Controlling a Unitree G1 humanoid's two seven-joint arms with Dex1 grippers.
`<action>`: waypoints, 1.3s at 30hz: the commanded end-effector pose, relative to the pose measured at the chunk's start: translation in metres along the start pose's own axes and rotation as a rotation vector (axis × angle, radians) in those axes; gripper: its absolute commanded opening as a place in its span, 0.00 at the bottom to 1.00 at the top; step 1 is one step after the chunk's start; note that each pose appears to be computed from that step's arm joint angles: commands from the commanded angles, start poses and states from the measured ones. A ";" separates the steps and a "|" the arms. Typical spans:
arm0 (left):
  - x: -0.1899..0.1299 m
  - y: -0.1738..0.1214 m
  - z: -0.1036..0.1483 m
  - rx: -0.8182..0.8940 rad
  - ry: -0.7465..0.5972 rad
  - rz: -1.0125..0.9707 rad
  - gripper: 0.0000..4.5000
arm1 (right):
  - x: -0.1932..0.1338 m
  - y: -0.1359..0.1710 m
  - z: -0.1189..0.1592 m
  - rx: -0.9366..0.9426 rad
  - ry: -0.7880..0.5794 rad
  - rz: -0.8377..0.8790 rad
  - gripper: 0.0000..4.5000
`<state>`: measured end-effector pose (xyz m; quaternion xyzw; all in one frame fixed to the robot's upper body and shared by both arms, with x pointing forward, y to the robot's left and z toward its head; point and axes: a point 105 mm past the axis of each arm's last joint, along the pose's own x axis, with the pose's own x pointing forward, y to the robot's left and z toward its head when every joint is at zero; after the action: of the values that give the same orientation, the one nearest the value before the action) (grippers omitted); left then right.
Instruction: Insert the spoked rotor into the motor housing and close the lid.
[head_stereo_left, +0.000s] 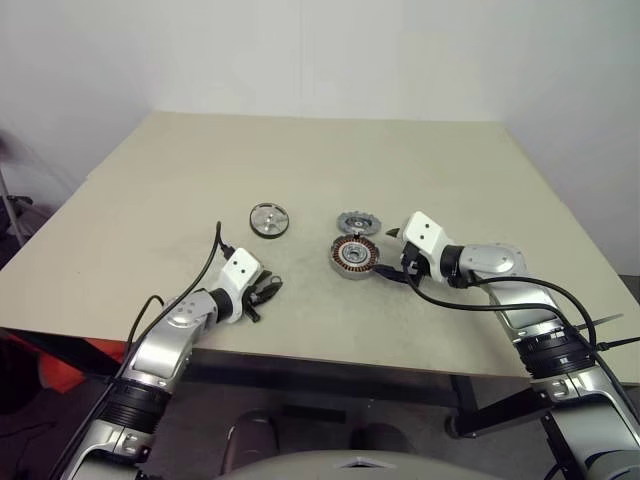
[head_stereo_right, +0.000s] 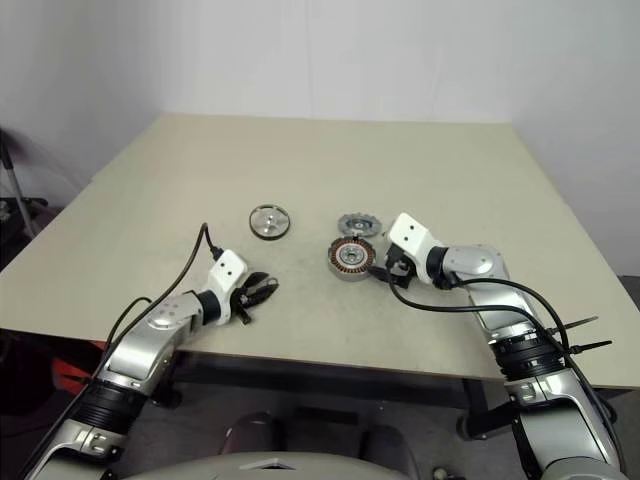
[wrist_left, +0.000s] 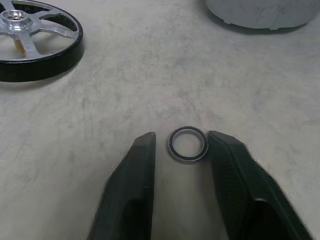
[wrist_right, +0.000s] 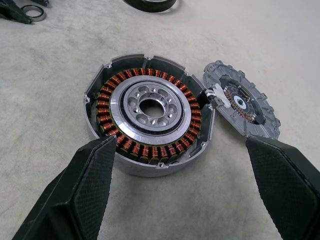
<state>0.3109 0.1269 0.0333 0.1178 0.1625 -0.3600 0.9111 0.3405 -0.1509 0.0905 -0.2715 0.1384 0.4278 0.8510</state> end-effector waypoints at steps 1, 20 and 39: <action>-0.005 0.015 -0.010 0.020 0.059 0.052 0.17 | -0.003 -0.011 0.013 -0.040 -0.033 -0.041 0.94; 0.010 0.007 0.062 -0.071 -0.190 -0.062 0.16 | -0.008 -0.006 0.005 -0.054 -0.004 -0.022 0.94; 0.088 -0.035 0.121 0.092 -0.155 -0.489 0.16 | -0.037 0.012 -0.013 -0.018 0.066 -0.127 0.94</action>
<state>0.3686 0.0129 0.0945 0.0676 0.1233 -0.5717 0.8083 0.3069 -0.1752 0.0742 -0.2922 0.1750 0.3802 0.8599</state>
